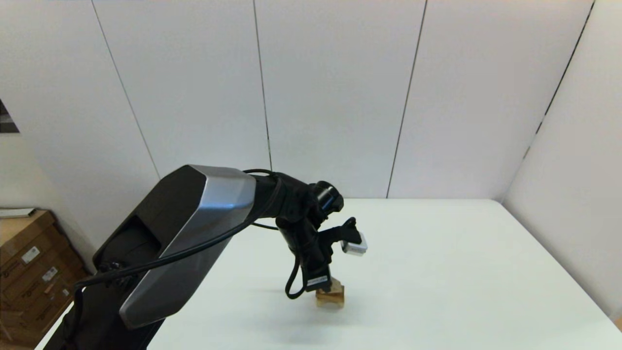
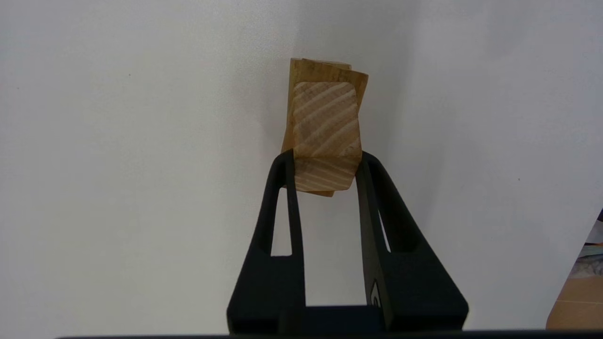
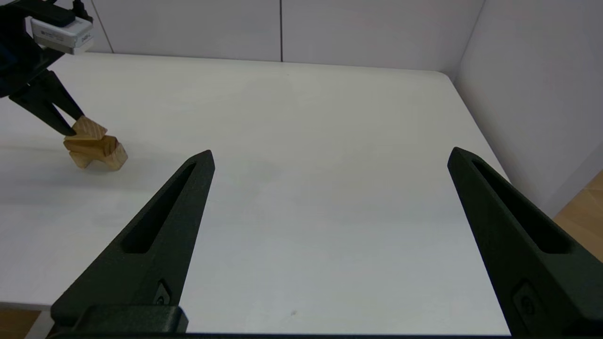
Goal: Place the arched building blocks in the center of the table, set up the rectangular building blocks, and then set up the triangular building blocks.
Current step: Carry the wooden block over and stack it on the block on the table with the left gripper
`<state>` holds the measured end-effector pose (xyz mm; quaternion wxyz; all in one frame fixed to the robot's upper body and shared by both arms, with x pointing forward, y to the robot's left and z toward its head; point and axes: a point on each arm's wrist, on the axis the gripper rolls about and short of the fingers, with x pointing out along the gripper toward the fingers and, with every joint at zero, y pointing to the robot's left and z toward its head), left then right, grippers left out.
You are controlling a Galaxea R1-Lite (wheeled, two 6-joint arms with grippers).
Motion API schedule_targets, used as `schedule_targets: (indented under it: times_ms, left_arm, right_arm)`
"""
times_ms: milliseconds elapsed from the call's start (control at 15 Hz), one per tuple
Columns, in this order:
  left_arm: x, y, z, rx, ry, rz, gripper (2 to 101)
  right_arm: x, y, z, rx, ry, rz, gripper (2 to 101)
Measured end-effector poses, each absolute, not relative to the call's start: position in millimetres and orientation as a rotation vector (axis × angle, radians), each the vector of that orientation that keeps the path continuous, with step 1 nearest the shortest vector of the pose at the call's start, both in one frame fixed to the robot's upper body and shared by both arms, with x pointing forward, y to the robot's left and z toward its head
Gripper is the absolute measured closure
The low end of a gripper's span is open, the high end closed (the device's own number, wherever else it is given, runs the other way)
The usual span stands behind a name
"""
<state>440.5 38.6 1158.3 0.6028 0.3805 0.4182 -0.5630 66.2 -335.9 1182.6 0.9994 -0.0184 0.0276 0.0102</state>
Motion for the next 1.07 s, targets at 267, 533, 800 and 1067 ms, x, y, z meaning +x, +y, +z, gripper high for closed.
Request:
schedule_targets:
  times_ms: [267,533,800,1067]
  left_arm:
    - [439.6,38.0,1156.8,0.88,0.976,-1.304,82.5]
    - [440.1,37.3,1151.8,0.88,0.983,-1.306,82.5]
    - [440.0,37.4,1151.0,0.88,0.988,-1.307,82.5]
    - [440.6,36.6,1151.2,0.876,0.983,-1.301,56.0]
  right_arm:
    - [66.2,-335.9,1182.6,-0.037,0.055,0.02,4.3]
    - [66.2,-335.9,1182.6,-0.037,0.056,0.02,4.3]
    - [66.2,-335.9,1182.7,-0.038,0.055,0.02,4.3]
    - [66.2,-335.9,1182.6,-0.037,0.055,0.02,4.3]
